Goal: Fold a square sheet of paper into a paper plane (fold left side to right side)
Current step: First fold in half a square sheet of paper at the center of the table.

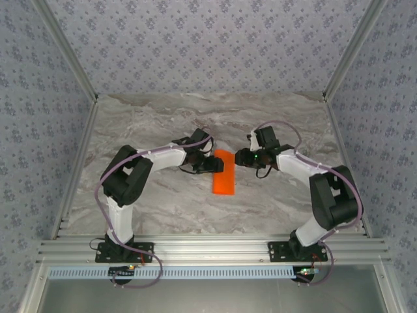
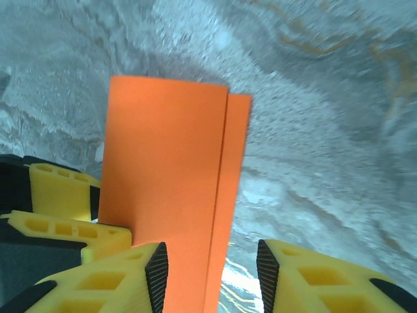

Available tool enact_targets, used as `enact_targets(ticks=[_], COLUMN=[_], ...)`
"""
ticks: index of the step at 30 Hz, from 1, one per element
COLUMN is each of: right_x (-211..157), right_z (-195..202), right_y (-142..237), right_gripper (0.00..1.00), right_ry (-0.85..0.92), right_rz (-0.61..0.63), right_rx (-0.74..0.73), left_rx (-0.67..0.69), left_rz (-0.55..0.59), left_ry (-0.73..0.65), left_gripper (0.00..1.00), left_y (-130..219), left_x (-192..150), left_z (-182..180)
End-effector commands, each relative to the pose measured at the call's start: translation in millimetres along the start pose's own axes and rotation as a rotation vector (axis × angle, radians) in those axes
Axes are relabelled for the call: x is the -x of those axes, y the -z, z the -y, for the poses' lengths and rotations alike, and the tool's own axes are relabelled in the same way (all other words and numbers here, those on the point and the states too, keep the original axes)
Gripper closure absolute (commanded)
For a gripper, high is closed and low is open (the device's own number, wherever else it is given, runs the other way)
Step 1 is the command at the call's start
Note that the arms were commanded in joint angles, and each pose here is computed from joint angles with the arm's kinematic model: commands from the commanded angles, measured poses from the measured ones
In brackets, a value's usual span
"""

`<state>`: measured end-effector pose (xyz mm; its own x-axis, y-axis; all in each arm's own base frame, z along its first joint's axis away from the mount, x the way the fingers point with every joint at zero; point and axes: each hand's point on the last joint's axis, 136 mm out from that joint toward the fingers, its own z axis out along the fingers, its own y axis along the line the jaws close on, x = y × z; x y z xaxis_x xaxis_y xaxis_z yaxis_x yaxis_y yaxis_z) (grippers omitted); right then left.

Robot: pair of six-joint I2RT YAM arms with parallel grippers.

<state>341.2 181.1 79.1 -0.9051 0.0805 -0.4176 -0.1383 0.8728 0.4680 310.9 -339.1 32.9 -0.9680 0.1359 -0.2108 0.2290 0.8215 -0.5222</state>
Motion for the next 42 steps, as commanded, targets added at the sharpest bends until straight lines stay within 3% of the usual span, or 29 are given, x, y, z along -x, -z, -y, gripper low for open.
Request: enact_targets(ticks=[1,11,42], right_x=[-10,-13,-21], right_z=[24,36,30], right_y=[12,25,19], right_gripper=[0.56,0.55,0.54], right_ry=[-0.010,-0.031,-0.062], right_rz=[0.003,0.026,0.002], right_rx=[-0.092,-0.116,-0.063], left_rx=[0.047,0.096,0.146], left_rz=[-0.066,-0.111,-0.180], left_ry=[-0.015,-0.057,-0.054], left_gripper=[0.43,0.40,0.38], left_y=[-15,-22,-37], left_x=[-16,-23,-33], left_z=[-6,-5,-12])
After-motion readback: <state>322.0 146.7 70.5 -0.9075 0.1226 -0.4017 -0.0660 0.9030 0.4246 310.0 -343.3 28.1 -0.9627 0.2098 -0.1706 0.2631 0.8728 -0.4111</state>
